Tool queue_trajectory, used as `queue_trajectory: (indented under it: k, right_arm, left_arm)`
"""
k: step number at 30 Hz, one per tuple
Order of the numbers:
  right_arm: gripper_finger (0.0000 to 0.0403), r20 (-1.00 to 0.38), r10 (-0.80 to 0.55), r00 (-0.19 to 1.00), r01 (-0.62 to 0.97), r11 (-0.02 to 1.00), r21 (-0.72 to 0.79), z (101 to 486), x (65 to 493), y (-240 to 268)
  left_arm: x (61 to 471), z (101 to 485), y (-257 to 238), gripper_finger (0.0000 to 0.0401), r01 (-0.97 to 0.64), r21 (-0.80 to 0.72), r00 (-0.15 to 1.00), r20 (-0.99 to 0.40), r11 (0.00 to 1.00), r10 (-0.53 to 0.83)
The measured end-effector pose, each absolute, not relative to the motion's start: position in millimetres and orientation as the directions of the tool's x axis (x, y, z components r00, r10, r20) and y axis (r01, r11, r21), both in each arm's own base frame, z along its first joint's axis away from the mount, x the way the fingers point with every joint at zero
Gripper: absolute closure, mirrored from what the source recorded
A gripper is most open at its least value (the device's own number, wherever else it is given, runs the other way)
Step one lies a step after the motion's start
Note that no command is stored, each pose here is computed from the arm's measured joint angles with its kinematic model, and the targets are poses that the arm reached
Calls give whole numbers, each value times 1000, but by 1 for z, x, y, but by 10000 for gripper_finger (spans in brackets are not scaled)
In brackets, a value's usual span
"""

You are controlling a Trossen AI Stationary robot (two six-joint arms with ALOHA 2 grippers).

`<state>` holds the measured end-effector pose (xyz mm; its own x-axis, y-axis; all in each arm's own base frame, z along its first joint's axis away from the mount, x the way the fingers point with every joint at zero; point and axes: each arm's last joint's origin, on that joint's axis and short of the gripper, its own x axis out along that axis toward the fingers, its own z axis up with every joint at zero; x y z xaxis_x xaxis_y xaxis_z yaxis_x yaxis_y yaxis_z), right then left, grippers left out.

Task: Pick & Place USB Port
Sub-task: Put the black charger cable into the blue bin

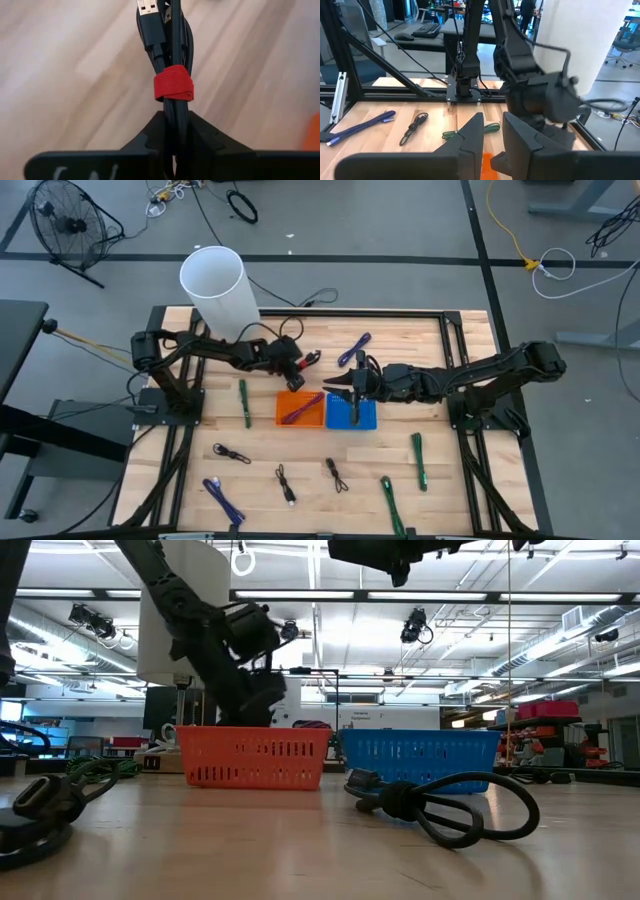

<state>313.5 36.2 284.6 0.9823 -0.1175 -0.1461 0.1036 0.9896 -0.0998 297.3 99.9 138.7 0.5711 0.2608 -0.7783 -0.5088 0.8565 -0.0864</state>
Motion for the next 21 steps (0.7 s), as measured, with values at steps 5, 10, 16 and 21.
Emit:
queue_trajectory:
  k: [5,10,16,21]
  right_arm:
    - [331,-164,-129,978,114,989,-99,283,314,32]
    - [331,-183,-143,973,128,988,-88,281,314,28]
    - [331,-201,-145,969,129,988,-90,279,313,28]
    - [331,-201,-145,969,129,988,-90,279,313,28]
  left_arm:
    - [318,176,90,348,-427,-72,648,-719,902,249]
    - [328,226,75,348,-325,-23,719,-655,945,232]
    - [309,281,66,348,-334,112,715,-617,936,329]
    - [282,320,58,348,-314,76,793,-526,946,305]
